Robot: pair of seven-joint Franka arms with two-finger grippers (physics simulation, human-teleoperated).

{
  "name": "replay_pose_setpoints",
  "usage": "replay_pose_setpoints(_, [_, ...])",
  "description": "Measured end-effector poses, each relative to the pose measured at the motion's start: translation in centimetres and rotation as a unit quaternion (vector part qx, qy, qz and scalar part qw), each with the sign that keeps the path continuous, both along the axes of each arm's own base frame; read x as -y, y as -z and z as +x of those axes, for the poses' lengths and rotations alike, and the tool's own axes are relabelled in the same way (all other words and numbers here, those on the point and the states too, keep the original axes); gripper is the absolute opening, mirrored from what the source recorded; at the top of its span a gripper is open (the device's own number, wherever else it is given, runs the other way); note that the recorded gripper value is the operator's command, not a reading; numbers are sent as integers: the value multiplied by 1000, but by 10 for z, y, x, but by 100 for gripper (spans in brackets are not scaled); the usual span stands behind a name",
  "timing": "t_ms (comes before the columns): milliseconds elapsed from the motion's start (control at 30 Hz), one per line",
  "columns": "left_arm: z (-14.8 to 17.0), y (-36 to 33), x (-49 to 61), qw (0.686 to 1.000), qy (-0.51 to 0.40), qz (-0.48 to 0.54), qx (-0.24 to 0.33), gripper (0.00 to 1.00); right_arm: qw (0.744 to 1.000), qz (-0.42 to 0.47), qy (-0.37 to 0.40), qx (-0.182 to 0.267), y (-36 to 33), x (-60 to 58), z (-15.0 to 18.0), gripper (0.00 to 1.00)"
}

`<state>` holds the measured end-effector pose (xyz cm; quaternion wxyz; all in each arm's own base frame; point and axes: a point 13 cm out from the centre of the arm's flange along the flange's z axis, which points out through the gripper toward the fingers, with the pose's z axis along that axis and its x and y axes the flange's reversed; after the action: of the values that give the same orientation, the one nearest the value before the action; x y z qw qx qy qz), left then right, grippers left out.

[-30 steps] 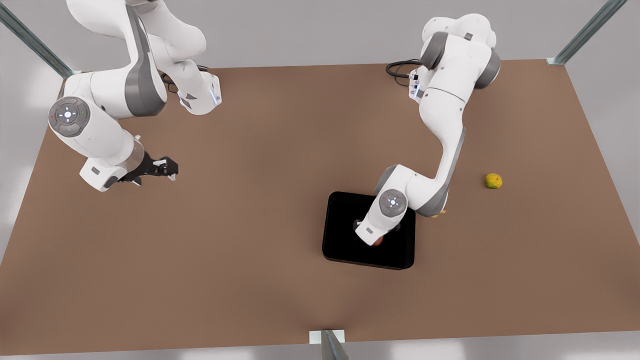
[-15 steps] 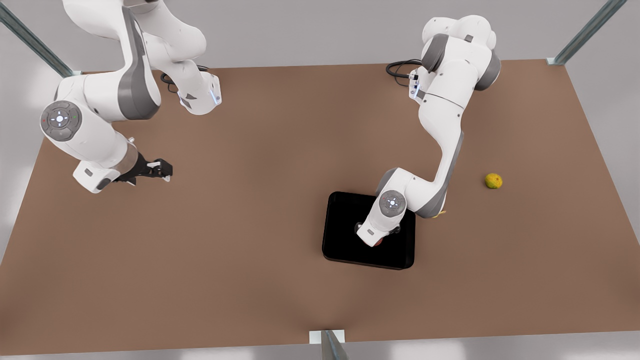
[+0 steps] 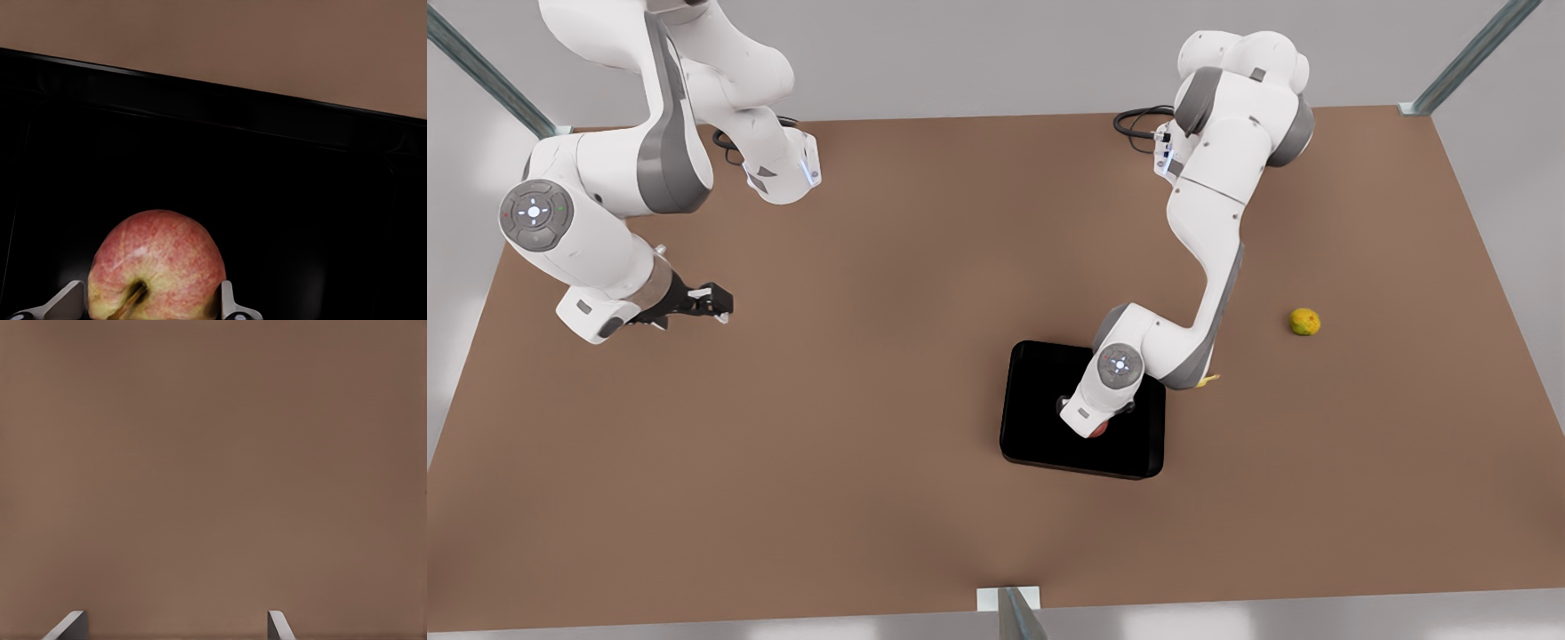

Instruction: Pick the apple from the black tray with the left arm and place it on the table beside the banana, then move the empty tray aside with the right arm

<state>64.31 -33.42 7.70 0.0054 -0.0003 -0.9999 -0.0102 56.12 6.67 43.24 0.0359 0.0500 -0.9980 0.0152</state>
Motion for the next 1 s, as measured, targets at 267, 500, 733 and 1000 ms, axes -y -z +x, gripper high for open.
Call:
replay_pose_setpoints(267, [2,14,3,1000,-2,-5,5,100,1000,-2,-1,0,0,0,0,100])
replay_pose_setpoints(500, [3,21,3,1000,-3,-7,7,98,1000,-5,-1,0,0,1,0,100])
replay_pose_setpoints(733, [10,-2,6,1000,-6,-10,20,87,1000,-6,-1,0,1,2,0,100])
replay_pose_setpoints(1000, [66,-145,-172,995,-96,18,17,87,1000,-7,-16,12,4,-59,28,100])
